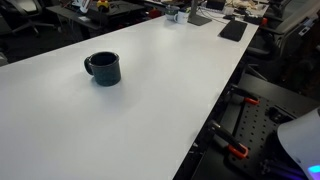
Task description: Put the sharpie on the table
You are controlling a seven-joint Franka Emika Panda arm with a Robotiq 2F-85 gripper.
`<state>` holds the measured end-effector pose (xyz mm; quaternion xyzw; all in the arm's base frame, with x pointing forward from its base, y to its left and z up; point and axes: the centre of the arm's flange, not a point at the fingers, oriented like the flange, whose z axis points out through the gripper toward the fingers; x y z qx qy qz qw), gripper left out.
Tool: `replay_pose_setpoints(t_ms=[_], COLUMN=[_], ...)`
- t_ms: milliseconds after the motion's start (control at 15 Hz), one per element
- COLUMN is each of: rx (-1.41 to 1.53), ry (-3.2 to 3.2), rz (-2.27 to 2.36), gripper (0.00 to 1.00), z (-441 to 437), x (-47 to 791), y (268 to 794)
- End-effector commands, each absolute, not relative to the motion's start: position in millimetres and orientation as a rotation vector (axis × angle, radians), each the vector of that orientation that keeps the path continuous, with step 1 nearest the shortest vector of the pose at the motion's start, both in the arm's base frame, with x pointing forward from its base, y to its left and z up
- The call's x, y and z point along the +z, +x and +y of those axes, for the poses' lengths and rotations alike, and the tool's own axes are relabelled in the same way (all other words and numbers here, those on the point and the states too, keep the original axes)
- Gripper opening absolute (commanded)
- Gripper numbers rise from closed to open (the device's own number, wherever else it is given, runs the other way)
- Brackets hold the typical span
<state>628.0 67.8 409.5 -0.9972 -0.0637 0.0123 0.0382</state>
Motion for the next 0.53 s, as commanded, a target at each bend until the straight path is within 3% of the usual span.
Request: replay_pose_setpoints(t_ms=[0,467], rx=[-0.121,-0.256], ry=[-3.075,-3.140], rz=[-0.070,0.267], gripper=[0.06,0.06], z=[35.7,-45.5], x=[438.9,343.9], y=[639.6,648.1])
